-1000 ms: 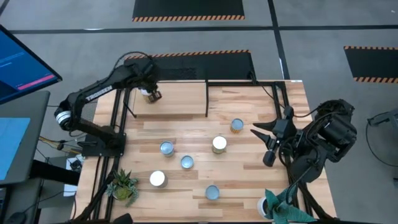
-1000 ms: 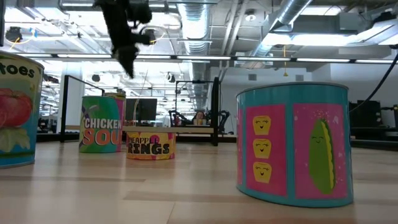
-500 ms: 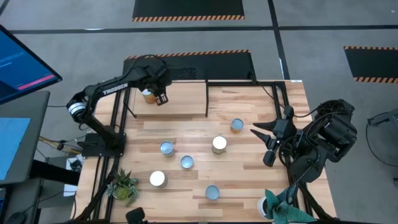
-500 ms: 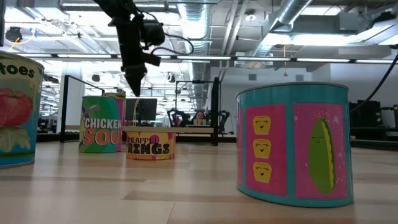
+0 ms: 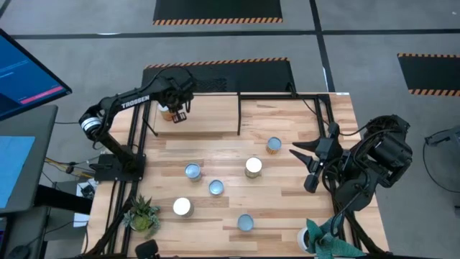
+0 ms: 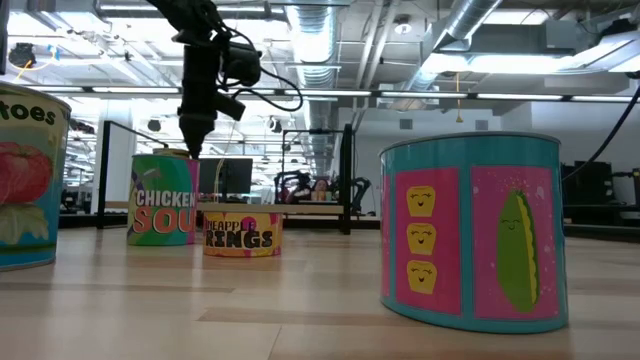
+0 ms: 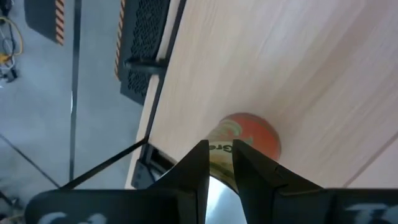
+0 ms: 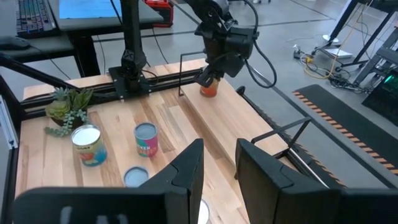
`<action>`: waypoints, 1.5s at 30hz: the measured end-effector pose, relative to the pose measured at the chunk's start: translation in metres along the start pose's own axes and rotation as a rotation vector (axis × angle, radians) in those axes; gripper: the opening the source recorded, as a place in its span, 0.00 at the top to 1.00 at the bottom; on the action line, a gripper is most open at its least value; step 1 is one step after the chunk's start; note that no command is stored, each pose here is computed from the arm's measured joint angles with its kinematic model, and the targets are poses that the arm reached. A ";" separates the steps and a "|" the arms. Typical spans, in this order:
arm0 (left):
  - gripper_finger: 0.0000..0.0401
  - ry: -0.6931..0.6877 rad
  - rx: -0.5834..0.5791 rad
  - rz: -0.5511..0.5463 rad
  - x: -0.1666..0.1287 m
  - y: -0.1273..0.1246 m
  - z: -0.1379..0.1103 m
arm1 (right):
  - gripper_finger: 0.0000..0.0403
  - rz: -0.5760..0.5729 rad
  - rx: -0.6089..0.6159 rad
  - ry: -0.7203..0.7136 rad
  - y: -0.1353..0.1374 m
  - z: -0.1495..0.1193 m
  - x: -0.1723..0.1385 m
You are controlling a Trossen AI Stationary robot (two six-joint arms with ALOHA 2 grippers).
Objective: Pick and place cans onto a shelf
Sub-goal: Put the green peas can on the shelf
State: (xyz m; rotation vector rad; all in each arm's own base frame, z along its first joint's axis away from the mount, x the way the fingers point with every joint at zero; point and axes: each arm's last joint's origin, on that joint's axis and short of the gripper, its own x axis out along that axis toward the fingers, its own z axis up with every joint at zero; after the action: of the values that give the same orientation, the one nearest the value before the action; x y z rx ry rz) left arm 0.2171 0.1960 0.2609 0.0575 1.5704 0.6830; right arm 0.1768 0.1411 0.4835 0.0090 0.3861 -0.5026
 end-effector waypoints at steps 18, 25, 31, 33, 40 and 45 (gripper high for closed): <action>0.85 -0.113 -0.072 -0.139 -0.052 -0.011 -0.032 | 0.71 0.003 -0.018 0.001 0.000 0.000 0.000; 0.85 0.018 0.065 -0.236 -0.063 -0.017 -0.060 | 0.71 0.004 -0.019 0.002 0.000 0.000 0.000; 0.85 0.055 0.207 -0.289 -0.054 -0.013 -0.059 | 0.71 0.028 -0.018 0.029 0.001 -0.001 0.000; 0.85 0.068 0.231 -0.314 -0.048 -0.011 -0.058 | 0.71 0.038 -0.016 0.041 0.001 -0.001 0.000; 0.89 0.099 0.221 -0.325 -0.020 -0.016 -0.063 | 0.71 0.039 -0.017 0.042 0.001 -0.001 0.000; 0.92 0.045 0.207 -0.275 -0.011 -0.015 -0.057 | 0.71 0.030 -0.014 0.042 0.000 -0.001 0.001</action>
State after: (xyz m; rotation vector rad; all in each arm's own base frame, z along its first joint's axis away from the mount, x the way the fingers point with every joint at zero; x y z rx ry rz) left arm 0.1713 0.1567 0.2620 -0.0200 1.6496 0.3077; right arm 0.1777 0.1411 0.4823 0.0115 0.4297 -0.4702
